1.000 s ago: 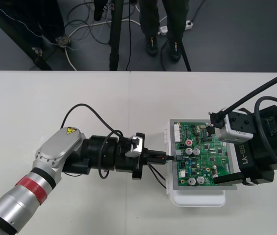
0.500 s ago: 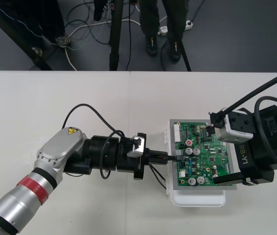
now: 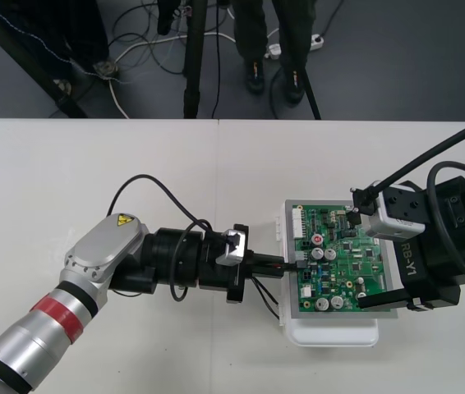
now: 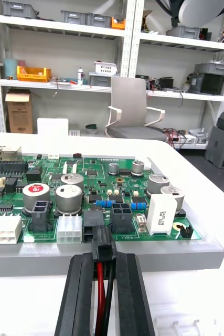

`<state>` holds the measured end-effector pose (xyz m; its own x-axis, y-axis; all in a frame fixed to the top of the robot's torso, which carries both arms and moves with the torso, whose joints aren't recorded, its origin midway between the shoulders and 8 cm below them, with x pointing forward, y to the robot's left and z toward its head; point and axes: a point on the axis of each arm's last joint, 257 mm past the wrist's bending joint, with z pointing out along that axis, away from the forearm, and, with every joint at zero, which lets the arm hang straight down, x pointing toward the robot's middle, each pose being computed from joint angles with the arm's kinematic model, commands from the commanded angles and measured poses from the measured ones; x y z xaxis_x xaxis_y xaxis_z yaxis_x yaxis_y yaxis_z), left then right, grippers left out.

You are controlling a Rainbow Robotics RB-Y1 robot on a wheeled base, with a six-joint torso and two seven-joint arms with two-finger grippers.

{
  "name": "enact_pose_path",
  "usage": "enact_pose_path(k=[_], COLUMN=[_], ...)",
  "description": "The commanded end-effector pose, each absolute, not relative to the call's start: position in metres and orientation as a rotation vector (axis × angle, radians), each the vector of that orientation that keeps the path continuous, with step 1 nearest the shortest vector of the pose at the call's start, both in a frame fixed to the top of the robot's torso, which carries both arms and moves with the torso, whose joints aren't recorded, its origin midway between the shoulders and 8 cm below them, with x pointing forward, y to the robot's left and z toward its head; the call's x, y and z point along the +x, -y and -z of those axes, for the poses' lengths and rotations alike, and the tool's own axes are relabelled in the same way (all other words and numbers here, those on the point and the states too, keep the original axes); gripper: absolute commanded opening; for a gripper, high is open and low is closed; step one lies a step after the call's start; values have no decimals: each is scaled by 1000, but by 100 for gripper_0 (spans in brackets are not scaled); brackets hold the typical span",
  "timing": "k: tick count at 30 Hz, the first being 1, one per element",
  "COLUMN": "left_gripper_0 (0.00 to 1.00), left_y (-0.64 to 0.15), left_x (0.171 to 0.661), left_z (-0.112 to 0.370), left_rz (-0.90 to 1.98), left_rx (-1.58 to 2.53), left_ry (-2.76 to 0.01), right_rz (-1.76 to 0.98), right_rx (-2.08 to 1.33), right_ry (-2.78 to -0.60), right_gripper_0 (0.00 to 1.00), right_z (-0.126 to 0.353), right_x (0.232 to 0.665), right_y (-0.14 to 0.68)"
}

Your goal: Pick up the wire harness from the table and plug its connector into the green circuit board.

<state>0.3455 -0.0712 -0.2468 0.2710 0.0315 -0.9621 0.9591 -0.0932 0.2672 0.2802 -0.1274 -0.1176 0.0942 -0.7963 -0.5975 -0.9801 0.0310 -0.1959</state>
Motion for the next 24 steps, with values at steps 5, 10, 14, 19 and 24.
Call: enact_pose_path(k=[5, 10, 14, 19, 24], left_gripper_0=[0, 0, 0, 0, 0], left_y=[100, 100, 101, 103, 105], left_x=[348, 351, 350, 350, 348], left_z=[225, 225, 225, 224, 223], left_rz=[1020, 1007, 1007, 997, 991], left_rx=[1418, 1413, 1415, 1426, 1430], left_ry=[-915, -919, -916, -900, -882], right_rz=[-383, -383, -383, -383, -383], right_rx=[-1856, -1856, -1856, -1856, -1856], right_ry=[-1670, -1670, -1670, -1670, -1670], right_gripper_0=[100, 100, 100, 100, 100], right_z=[113, 113, 113, 113, 113], right_x=[280, 280, 280, 280, 280], right_y=[121, 121, 121, 121, 121])
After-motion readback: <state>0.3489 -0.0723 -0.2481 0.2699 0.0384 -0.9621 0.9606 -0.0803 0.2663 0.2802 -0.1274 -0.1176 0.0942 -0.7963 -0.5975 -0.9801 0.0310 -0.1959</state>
